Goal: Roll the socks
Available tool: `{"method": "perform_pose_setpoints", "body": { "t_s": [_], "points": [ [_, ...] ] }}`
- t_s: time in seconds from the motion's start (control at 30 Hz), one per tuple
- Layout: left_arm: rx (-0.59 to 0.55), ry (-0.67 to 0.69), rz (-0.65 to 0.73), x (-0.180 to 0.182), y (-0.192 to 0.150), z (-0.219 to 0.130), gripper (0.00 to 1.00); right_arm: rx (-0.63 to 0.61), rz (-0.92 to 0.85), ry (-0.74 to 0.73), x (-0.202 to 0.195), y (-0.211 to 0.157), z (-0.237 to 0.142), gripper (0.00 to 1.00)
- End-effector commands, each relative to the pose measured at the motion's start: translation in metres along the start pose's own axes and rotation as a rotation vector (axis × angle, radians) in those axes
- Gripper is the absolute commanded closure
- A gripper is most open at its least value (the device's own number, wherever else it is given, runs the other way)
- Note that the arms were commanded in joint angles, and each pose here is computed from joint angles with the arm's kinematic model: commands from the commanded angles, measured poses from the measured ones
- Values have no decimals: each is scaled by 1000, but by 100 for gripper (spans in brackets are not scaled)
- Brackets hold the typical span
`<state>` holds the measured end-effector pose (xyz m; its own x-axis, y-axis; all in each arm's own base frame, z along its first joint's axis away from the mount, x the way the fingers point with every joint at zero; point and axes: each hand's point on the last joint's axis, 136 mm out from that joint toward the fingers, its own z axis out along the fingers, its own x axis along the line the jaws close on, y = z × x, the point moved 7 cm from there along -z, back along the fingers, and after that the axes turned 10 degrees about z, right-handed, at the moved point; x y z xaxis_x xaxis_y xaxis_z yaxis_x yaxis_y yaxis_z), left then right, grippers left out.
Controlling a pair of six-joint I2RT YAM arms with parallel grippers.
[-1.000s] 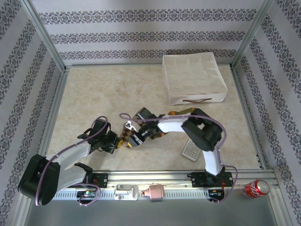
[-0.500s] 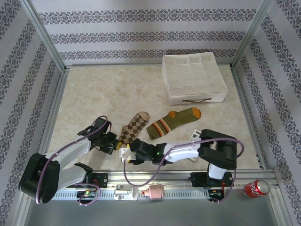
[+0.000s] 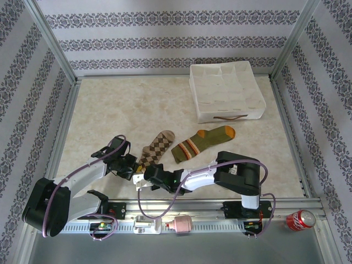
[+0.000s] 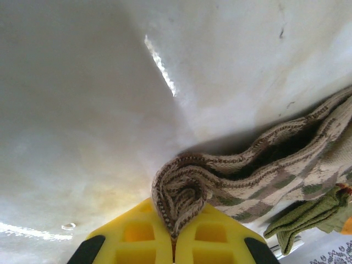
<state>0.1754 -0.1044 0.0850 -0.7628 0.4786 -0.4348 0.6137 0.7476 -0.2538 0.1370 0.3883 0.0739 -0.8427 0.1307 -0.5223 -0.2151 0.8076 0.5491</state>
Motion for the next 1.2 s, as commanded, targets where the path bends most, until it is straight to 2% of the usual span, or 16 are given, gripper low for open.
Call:
{"method": "perform_pose_setpoints", "body": {
  "t_s": [0.0,0.13,0.17,0.2,0.33,0.47,0.53,0.67,0.87,1.17],
  "points": [
    [1,111,-48,22,-1,1,100,50,45,-6,0,-6,9,85],
    [-1,94,-44,20,-1,-1,100,93,118,56,1,-20,9,100],
    [-6,83,-40,19,-1,-2,100,100,149,94,1,-24,8,100],
    [-14,68,-36,17,-1,-4,96,103,179,132,1,-26,7,100],
    [-63,-24,-23,6,1,-18,65,128,310,309,4,-37,3,100],
    [-79,-73,-45,6,3,-28,41,152,470,467,3,-46,2,100],
    [-81,-74,-51,9,3,-31,33,151,543,536,1,-50,2,100],
    [-84,-89,-56,16,2,-32,33,156,648,628,-4,-55,3,100],
    [-88,-229,13,1,4,-31,47,207,830,719,-15,-68,13,100],
    [-60,-289,57,-6,6,-18,53,296,1015,800,-21,-89,25,100]
  ]
}}
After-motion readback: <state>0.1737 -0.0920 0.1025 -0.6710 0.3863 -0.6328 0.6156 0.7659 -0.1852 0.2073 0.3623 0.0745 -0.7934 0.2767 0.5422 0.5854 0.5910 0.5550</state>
